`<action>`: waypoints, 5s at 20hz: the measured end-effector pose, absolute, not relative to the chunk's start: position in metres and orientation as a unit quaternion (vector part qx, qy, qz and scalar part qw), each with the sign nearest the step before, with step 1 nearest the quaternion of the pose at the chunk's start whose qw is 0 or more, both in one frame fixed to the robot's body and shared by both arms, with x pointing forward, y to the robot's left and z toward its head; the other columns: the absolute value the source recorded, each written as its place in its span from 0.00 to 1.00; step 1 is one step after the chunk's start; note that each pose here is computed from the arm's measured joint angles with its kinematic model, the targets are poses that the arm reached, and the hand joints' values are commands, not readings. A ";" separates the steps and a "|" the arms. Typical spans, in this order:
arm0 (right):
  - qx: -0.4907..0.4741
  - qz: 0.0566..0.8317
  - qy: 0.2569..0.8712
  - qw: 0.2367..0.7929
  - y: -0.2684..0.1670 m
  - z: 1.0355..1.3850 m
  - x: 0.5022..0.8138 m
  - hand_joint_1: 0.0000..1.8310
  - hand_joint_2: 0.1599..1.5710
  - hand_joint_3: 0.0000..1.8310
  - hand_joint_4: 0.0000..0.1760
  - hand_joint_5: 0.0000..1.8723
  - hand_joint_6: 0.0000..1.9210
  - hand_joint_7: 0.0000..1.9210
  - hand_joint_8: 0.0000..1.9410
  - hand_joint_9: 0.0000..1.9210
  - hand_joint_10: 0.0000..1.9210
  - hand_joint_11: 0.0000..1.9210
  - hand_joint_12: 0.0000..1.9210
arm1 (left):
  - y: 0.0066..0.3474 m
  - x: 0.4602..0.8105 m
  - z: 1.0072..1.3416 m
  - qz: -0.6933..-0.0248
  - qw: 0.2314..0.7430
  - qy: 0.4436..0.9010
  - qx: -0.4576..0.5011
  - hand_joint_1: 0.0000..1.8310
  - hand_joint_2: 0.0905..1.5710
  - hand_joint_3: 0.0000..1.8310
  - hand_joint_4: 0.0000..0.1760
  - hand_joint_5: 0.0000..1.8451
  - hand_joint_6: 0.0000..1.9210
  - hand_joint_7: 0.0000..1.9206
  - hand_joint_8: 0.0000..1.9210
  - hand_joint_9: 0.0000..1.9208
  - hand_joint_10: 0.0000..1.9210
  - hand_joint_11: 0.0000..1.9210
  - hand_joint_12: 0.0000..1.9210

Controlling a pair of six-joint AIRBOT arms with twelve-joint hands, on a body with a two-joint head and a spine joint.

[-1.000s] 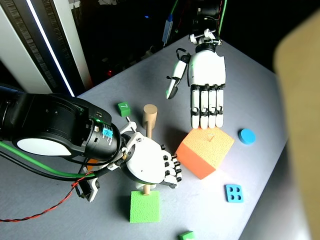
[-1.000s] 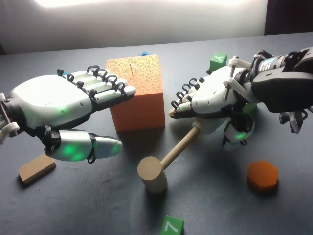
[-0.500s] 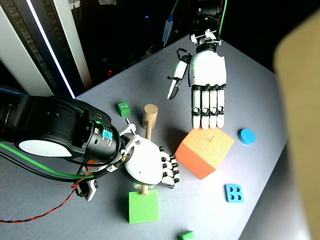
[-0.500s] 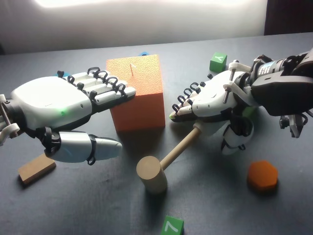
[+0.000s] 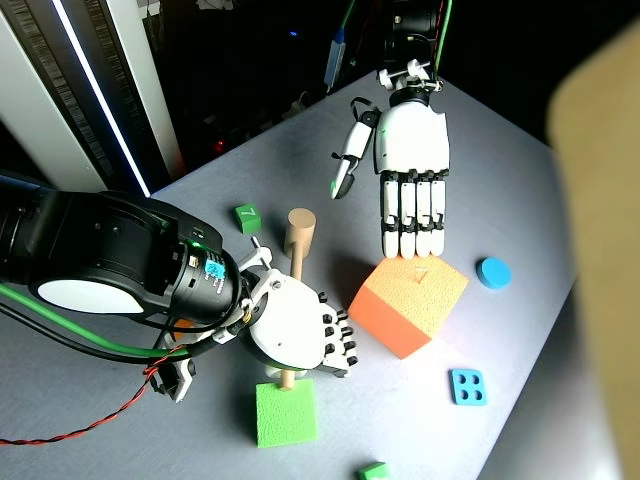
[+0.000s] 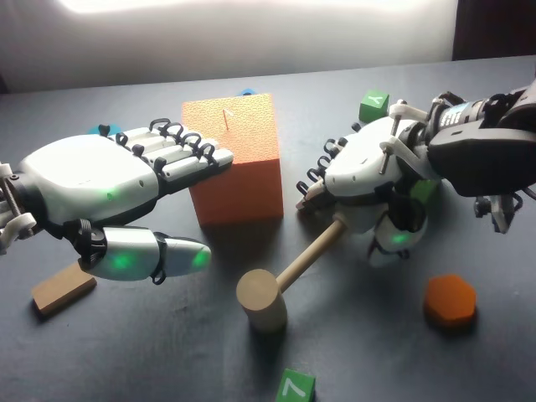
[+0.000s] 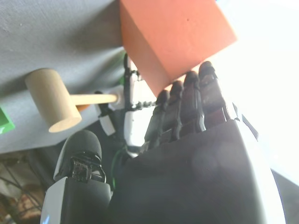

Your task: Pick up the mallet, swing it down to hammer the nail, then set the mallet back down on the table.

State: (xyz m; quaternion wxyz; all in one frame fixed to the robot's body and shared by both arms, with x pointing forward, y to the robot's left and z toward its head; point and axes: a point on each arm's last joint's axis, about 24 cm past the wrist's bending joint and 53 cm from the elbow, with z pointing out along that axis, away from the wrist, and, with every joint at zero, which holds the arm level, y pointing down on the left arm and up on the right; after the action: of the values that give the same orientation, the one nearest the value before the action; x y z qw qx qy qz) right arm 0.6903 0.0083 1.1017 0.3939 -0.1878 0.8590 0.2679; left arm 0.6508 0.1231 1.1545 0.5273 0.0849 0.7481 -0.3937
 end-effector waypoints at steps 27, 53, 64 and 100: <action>-0.202 0.270 0.863 0.376 0.001 1.103 0.663 0.15 0.97 0.01 1.00 0.72 1.00 0.82 1.00 0.85 1.00 0.88 1.00 | 0.122 0.649 1.154 -0.396 0.526 0.748 0.085 0.00 0.85 0.00 0.00 0.02 0.00 0.01 0.00 0.01 0.00 0.00 0.00; -0.113 0.374 0.690 0.610 -0.049 1.299 0.706 0.18 1.00 0.01 1.00 0.72 1.00 0.81 1.00 0.84 1.00 0.89 1.00 | 0.120 0.648 1.155 -0.397 0.527 0.746 0.087 0.00 0.85 0.00 0.00 0.02 0.00 0.02 0.00 0.02 0.00 0.01 0.01; -0.101 0.380 0.678 0.621 -0.031 1.304 0.732 0.18 1.00 0.01 1.00 0.72 1.00 0.81 1.00 0.85 1.00 0.91 1.00 | 0.120 0.648 1.155 -0.397 0.527 0.746 0.088 0.00 0.84 0.00 0.00 0.02 0.00 0.02 0.00 0.02 0.00 0.00 0.00; -0.118 0.349 0.693 0.620 -0.023 1.264 0.746 0.20 1.00 0.00 1.00 0.72 1.00 0.82 1.00 0.86 1.00 0.90 1.00 | 0.120 0.648 1.155 -0.397 0.527 0.746 0.088 0.00 0.84 0.00 0.00 0.01 0.00 0.01 0.00 0.01 0.00 0.00 0.01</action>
State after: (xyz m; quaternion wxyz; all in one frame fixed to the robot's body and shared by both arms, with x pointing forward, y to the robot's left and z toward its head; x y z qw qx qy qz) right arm 0.7461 -0.0235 1.2645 0.6201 -0.1177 0.6928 0.3488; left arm 0.6480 0.1199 1.1551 0.5275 0.0879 0.7461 -0.3967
